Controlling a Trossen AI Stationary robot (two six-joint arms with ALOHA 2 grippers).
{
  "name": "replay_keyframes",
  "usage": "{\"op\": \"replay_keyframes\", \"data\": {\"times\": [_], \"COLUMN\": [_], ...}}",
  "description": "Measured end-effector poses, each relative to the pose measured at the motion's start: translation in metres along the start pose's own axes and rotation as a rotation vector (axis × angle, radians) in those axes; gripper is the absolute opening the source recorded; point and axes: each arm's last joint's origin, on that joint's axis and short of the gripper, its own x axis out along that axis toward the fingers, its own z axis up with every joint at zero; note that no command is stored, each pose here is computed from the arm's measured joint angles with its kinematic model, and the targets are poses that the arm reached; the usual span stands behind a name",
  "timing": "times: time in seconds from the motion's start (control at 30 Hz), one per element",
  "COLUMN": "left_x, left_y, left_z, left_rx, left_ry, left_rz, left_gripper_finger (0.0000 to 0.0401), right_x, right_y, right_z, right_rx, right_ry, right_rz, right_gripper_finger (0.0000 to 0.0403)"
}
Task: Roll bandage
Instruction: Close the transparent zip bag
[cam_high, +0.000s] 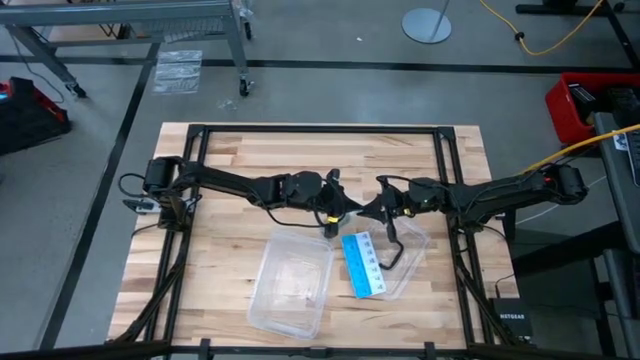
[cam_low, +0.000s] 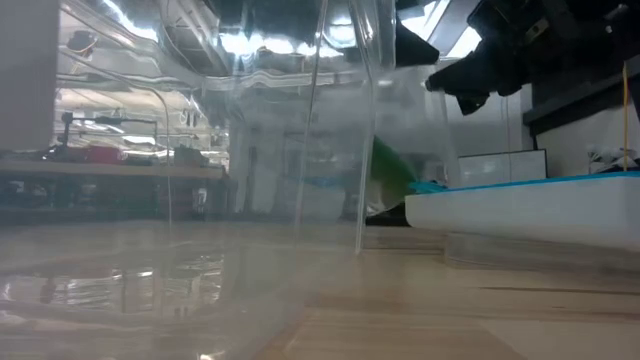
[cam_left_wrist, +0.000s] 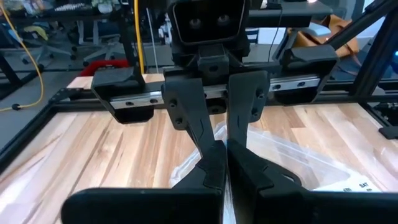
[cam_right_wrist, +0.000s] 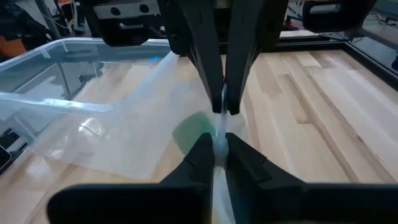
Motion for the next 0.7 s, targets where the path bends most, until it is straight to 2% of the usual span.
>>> {"op": "replay_keyframes", "data": {"times": [0.17, 0.23, 0.3, 0.4, 0.7], "left_x": [-0.003, -0.007, -0.010, -0.010, -0.012], "left_y": [0.000, 0.002, 0.002, 0.003, 0.003], "left_z": [0.005, 0.013, 0.019, 0.016, 0.018], "left_rx": [0.011, 0.015, 0.020, 0.022, -0.106], "left_ry": [-0.020, -0.061, -0.089, -0.060, -0.061], "left_rz": [0.007, 0.024, 0.028, 0.027, 0.023], "left_gripper_finger": [0.0000, 0.0001, 0.0001, 0.0001, 0.0000], "right_x": [0.000, 0.001, 0.000, 0.000, 0.000], "right_y": [0.000, 0.000, 0.000, 0.000, 0.000], "right_z": [-0.002, -0.011, -0.010, -0.010, -0.007], "right_rx": [0.002, 0.008, 0.008, 0.008, 0.005], "right_ry": [0.020, 0.080, 0.079, 0.082, 0.051], "right_rz": [0.000, -0.001, 0.000, -0.001, 0.000], "right_gripper_finger": [0.0027, 0.0028, 0.0029, 0.0026, 0.0027]}}
